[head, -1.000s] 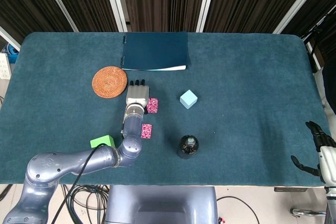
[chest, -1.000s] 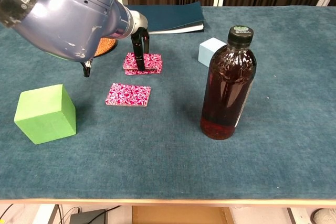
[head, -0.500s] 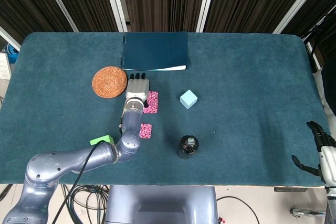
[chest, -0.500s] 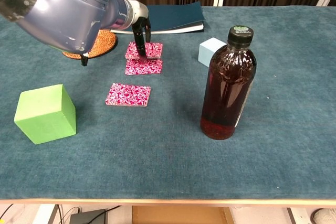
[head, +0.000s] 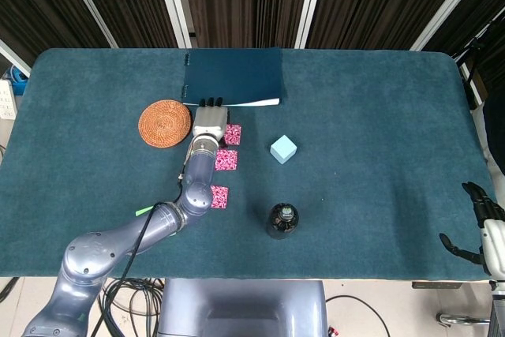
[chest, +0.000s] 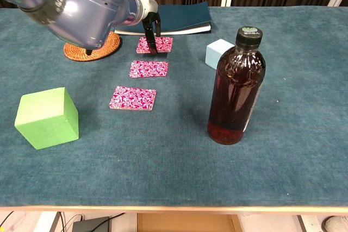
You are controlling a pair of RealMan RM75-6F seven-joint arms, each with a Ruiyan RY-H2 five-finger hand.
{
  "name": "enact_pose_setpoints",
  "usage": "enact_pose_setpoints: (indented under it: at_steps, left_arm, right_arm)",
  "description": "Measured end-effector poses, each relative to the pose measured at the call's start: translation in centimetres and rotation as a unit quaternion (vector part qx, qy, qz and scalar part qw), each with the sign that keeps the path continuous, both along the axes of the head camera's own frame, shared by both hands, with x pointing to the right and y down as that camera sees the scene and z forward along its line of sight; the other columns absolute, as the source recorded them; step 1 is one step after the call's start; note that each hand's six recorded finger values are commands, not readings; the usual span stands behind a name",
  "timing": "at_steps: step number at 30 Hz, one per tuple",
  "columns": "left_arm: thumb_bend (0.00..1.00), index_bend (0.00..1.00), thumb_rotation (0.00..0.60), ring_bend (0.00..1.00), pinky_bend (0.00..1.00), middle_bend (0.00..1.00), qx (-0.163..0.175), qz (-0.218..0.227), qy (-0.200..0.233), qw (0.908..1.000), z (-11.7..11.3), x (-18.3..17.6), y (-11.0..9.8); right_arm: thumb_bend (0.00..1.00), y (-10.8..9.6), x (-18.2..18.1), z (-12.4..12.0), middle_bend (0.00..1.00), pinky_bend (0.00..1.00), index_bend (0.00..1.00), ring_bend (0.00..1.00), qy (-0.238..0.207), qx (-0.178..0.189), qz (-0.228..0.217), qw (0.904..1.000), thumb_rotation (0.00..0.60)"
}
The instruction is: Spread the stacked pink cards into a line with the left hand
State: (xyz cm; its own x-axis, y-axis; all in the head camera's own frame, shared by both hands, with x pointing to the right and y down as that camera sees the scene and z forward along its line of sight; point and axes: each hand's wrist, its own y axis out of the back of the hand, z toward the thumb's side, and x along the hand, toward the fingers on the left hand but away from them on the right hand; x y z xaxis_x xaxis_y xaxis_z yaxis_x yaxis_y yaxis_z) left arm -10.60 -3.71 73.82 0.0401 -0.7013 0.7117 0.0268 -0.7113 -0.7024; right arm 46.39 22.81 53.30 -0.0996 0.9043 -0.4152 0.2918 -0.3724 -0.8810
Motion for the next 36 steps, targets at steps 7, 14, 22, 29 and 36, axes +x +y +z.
enact_pose_setpoints:
  at_steps: [7, 14, 22, 29, 36]
  left_arm:
    - [0.26, 0.53, 0.600, 0.00, 0.00, 0.14, 0.001, -0.001, -0.004, 1.0000, 0.8, 0.2, -0.5]
    - [0.21, 0.43, 0.600, 0.00, 0.00, 0.12, -0.002, -0.001, -0.011, 0.9999, 1.0, 0.5, -0.6]
    - [0.09, 0.28, 0.600, 0.00, 0.00, 0.10, -0.008, -0.001, -0.019, 0.9998, 0.9, 0.5, -0.5]
    - [0.09, 0.30, 0.600, 0.00, 0.00, 0.10, -0.007, -0.002, -0.009, 0.9999, 0.4, 1.0, -0.8]
    - [0.13, 0.31, 0.600, 0.00, 0.00, 0.11, 0.007, 0.006, 0.007, 0.9999, -1.6, 1.2, -2.0]
  right_arm:
    - [0.23, 0.0, 0.0, 0.0, 0.06, 0.18, 0.07, 0.13, 0.000, -0.001, 0.001, 1.0000, 0.600]
    - [0.23, 0.0, -0.1, 0.0, 0.06, 0.18, 0.07, 0.13, 0.000, -0.002, 0.000, 1.0000, 0.600]
    - [0.23, 0.1, 0.0, 0.0, 0.06, 0.18, 0.07, 0.13, -0.001, -0.002, 0.001, 1.0000, 0.600]
    - [0.23, 0.0, 0.0, 0.0, 0.06, 0.18, 0.07, 0.13, -0.002, -0.001, 0.002, 1.0000, 0.600]
    - [0.23, 0.1, 0.0, 0.0, 0.06, 0.18, 0.07, 0.13, -0.003, -0.003, 0.002, 1.0000, 0.600]
